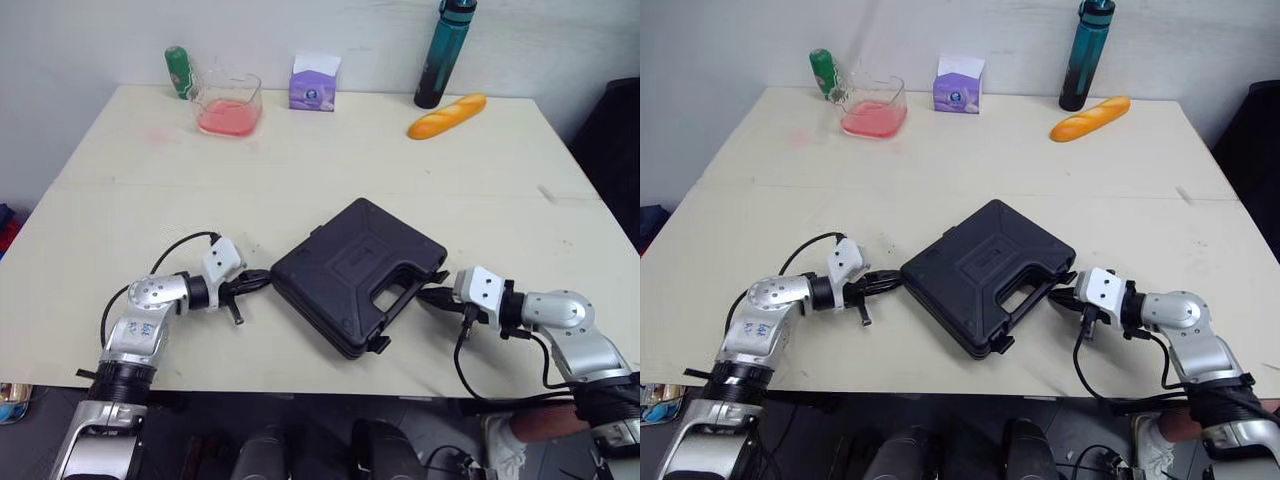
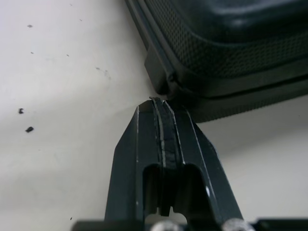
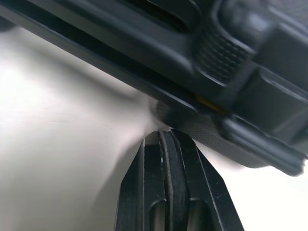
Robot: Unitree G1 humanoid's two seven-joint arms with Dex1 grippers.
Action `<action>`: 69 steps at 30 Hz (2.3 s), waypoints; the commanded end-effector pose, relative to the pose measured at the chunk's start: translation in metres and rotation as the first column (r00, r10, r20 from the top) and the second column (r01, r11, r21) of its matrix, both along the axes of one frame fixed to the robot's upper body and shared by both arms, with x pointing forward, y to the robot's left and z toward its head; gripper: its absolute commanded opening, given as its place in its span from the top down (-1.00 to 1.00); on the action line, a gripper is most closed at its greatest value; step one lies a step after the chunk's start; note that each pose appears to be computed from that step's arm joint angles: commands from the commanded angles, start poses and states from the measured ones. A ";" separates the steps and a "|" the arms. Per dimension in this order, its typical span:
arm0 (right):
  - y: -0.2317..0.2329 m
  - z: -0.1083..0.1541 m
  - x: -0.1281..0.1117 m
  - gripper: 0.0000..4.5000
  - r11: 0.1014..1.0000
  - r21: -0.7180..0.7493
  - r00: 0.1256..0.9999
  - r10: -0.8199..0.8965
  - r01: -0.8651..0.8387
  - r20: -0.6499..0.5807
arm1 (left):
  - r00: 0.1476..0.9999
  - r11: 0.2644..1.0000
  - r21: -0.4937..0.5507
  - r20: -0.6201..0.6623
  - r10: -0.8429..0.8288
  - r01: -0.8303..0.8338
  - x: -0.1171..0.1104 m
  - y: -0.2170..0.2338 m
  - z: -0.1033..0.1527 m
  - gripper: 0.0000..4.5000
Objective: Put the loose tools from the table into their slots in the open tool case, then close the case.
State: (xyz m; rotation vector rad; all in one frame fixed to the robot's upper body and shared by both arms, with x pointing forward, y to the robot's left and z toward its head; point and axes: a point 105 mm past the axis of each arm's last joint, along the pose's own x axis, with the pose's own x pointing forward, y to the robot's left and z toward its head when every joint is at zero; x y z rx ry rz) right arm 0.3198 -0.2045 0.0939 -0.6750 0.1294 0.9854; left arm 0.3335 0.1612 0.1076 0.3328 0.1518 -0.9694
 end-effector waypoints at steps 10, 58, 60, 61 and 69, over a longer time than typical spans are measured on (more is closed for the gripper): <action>-0.028 -0.007 -0.017 1.00 0.979 0.063 0.980 -0.189 0.193 -0.067 | 0.980 0.967 -0.166 0.092 -0.179 0.192 -0.044 -0.024 0.078 0.96; -0.021 0.012 -0.033 1.00 0.819 0.330 0.868 -0.497 0.469 -0.001 | 0.930 0.918 0.235 -0.262 -0.257 0.320 0.029 -0.201 -0.050 0.96; -0.021 0.011 -0.031 1.00 0.821 0.322 0.869 -0.495 0.471 -0.011 | 0.930 0.922 0.222 -0.265 -0.255 0.316 0.029 -0.198 -0.048 0.96; -0.021 0.011 -0.031 1.00 0.822 0.321 0.870 -0.493 0.471 -0.013 | 0.929 0.922 0.216 -0.265 -0.260 0.320 0.028 -0.198 -0.047 0.96; -0.001 0.025 -0.018 1.00 0.849 0.362 0.911 -0.413 0.386 -0.004 | 0.945 0.932 0.228 -0.237 -0.228 0.282 0.036 -0.189 -0.040 0.96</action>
